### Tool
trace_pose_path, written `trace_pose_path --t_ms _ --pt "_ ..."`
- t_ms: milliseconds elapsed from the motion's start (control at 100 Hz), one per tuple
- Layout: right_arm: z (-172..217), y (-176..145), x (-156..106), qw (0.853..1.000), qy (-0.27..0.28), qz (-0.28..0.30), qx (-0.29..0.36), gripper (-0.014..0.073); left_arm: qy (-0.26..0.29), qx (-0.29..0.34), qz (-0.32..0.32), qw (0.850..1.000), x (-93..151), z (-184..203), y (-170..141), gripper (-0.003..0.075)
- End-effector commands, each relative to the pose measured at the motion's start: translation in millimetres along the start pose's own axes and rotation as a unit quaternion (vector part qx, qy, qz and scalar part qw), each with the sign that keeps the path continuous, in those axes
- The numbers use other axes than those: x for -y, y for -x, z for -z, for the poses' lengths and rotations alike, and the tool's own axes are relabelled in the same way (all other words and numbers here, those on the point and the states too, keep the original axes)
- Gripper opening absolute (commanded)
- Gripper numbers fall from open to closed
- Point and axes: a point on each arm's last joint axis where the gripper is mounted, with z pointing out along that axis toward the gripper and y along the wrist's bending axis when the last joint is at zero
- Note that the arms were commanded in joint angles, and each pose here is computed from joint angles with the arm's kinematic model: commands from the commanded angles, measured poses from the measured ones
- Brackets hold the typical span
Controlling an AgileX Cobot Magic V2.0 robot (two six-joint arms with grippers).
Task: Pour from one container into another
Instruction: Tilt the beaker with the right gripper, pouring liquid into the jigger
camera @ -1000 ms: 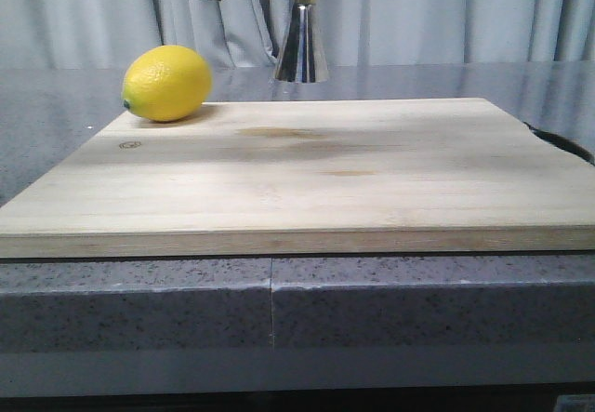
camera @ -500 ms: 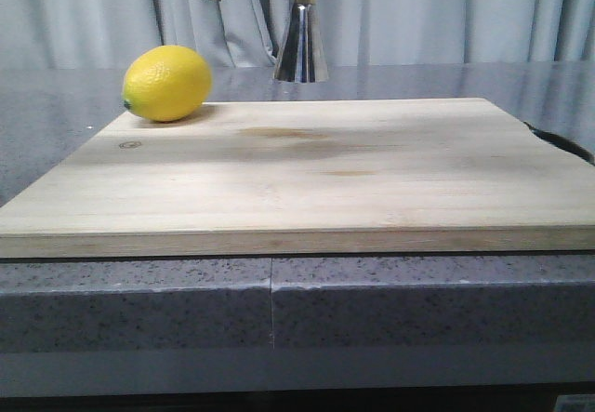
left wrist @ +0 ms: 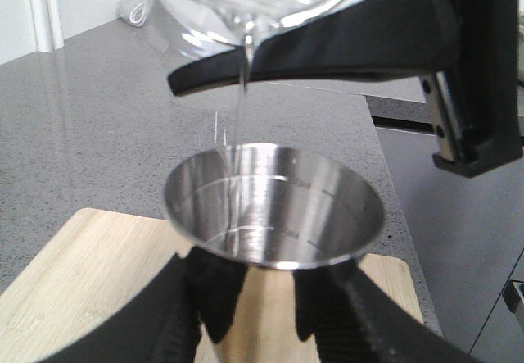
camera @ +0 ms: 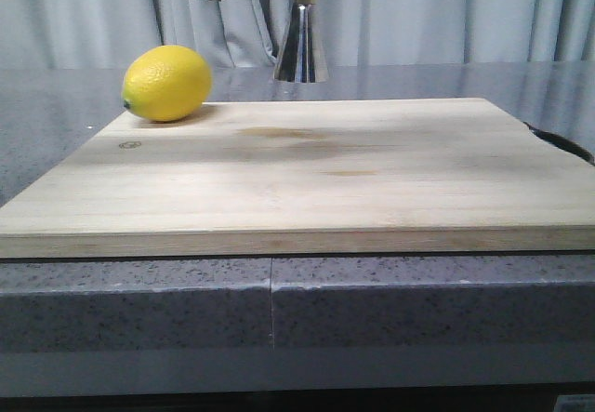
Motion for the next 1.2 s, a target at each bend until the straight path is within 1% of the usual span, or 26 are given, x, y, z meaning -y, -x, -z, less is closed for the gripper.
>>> trace_pose_path --t_ms 0,170,350,690,1190 --pt "13.9 8.4 19.8 0.998 -0.043 0.014 0.036 0.0314 -0.039 0.069 -0.022 0.997 16.2 2.5 35.9 0.0185" --pt "13.9 8.4 19.8 0.998 -0.043 0.032 0.035 0.0314 -0.039 0.069 -0.022 0.997 16.2 2.5 35.9 0.0185" --pt "13.9 8.4 19.8 0.998 -0.044 0.038 0.035 0.0314 -0.039 0.069 -0.022 0.997 16.2 2.5 35.9 0.0185" --pt "14.6 11.6 17.5 0.995 -0.042 0.079 0.038 0.0314 -0.039 0.069 -0.022 0.997 16.2 2.5 35.9 0.0185" --pt "14.9 12.2 17.8 0.994 -0.047 0.096 0.036 0.0314 -0.039 0.069 -0.022 0.997 16.2 2.5 35.9 0.0185"
